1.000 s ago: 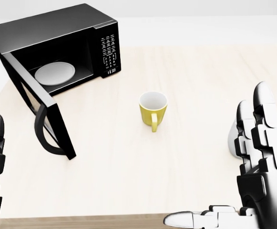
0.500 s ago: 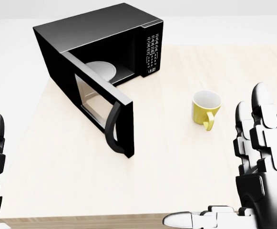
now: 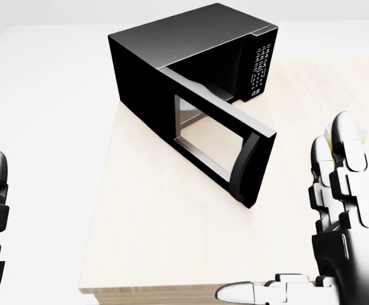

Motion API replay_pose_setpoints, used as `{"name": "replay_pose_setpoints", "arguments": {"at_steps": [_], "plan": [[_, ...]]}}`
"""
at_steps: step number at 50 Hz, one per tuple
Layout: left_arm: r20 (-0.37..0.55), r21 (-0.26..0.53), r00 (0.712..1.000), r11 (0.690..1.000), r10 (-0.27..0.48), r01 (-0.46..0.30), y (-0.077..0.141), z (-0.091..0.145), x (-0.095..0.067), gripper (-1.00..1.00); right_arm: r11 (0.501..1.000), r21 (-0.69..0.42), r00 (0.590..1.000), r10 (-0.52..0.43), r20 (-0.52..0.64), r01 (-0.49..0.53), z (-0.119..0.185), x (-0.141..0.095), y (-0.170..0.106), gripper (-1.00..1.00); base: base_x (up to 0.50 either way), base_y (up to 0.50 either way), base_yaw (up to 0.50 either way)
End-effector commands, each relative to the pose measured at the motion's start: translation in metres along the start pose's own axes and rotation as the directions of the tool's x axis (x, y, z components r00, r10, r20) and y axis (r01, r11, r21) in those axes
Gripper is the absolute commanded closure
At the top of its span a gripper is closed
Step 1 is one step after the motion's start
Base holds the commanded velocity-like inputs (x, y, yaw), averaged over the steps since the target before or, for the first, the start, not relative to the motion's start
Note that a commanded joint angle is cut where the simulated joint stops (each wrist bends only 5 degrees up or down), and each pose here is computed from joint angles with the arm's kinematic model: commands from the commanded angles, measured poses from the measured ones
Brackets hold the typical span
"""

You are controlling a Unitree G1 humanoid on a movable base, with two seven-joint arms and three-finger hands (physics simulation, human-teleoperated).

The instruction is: Close the microwave.

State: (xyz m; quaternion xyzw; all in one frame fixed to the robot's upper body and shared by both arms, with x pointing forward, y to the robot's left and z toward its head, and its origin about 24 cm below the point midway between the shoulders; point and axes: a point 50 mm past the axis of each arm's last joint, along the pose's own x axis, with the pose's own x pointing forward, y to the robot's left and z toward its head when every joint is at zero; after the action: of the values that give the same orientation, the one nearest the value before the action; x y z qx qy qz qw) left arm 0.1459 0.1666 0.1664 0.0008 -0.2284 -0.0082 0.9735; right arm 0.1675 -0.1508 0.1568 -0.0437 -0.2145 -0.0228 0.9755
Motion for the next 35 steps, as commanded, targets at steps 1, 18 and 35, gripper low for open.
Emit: {"name": "replay_pose_setpoints", "arguments": {"at_steps": [1, 18, 35], "plan": [[-0.002, 0.0, 1.0, 1.0, -0.002, 0.002, -0.0005, -0.0001, -0.0002, -1.0, 1.0, 0.0, 1.0, 0.001, -0.002, -0.001, -0.0005, 0.0002, 0.0005, -1.0, 0.0, 0.5, 0.0], [-0.01, 0.004, 1.0, 1.0, -0.004, 0.004, -0.0016, -0.0018, 0.0, -1.0, 1.0, -0.003, 1.0, 0.005, -0.002, -0.005, 0.0001, -0.0007, 0.0012, -1.0, 0.0, 0.5, 0.0], [-0.018, 0.024, 1.0, 1.0, 0.003, -0.003, -0.0027, -0.0033, 0.0005, -1.0, 1.0, -0.009, 1.0, 0.012, 0.008, -0.012, 0.002, -0.0004, 0.0041, -1.0, 0.03, 0.03, 0.0]]}}
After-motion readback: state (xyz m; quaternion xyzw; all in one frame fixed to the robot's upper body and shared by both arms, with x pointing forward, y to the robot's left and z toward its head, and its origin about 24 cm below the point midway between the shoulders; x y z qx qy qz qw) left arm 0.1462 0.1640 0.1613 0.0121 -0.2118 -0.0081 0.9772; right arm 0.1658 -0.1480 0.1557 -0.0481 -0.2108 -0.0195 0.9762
